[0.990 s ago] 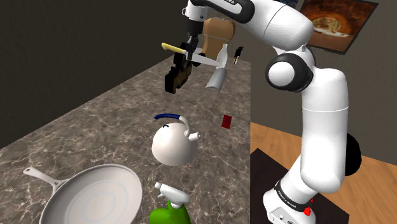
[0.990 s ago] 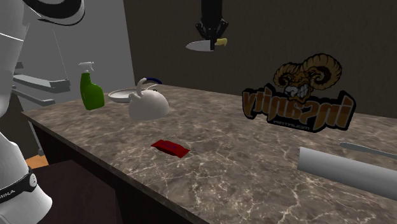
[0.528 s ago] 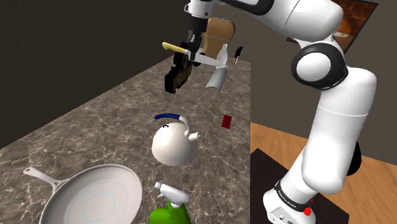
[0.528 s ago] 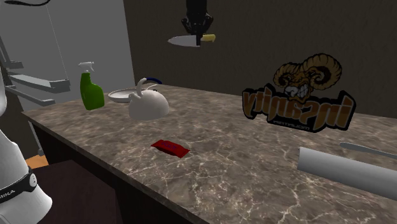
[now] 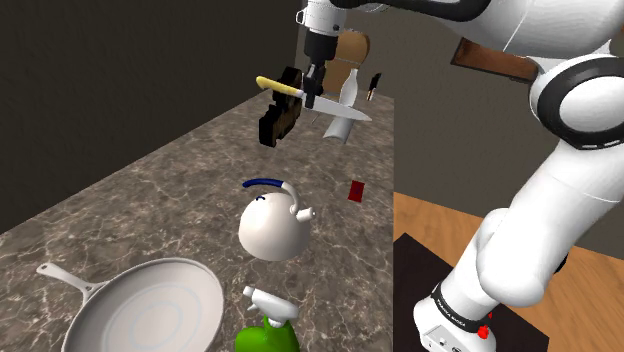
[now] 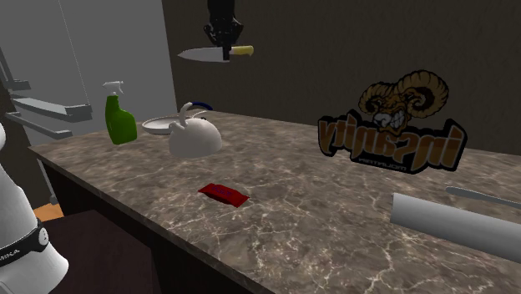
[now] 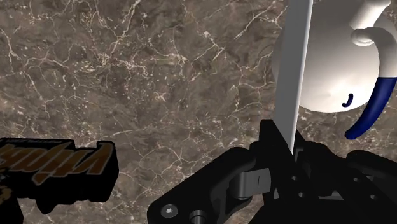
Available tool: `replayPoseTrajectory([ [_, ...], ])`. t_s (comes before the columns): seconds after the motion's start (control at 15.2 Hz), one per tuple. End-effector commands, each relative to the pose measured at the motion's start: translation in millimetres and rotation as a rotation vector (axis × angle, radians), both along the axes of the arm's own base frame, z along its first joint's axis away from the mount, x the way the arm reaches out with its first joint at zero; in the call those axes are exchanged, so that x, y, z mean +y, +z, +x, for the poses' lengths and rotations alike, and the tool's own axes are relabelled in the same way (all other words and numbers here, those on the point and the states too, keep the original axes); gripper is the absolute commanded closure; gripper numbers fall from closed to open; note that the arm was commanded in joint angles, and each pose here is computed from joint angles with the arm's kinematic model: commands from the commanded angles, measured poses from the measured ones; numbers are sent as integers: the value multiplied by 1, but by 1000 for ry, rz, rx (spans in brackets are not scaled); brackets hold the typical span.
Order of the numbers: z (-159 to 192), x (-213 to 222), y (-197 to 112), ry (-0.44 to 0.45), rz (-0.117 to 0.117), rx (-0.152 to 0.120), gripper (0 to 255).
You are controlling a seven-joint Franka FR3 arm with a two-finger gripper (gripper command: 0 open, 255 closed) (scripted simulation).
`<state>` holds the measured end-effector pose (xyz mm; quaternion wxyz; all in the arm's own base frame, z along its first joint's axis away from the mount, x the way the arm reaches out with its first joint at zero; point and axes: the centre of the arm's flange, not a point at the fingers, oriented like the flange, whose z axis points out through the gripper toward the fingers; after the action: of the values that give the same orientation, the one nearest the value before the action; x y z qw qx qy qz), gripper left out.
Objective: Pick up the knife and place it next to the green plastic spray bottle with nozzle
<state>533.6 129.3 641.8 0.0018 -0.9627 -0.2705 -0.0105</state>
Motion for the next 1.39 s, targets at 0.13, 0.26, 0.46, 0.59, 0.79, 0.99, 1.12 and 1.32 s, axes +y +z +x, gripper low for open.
replayPoseTrajectory([
  [0.13,-46,29,0,-1,-1,0,255],
  [0.26,-69,43,0,-1,-1,0,255],
  [0.46,-103,63,1,-1,-1,0,255],
  [0.59,-126,76,1,-1,-1,0,255],
  [0.79,-160,96,1,-1,-1,0,255],
  [0.99,-194,116,1,-1,-1,0,255],
  [1.12,-217,130,1,-1,-1,0,255],
  [1.32,-227,136,-10,-1,-1,0,255],
])
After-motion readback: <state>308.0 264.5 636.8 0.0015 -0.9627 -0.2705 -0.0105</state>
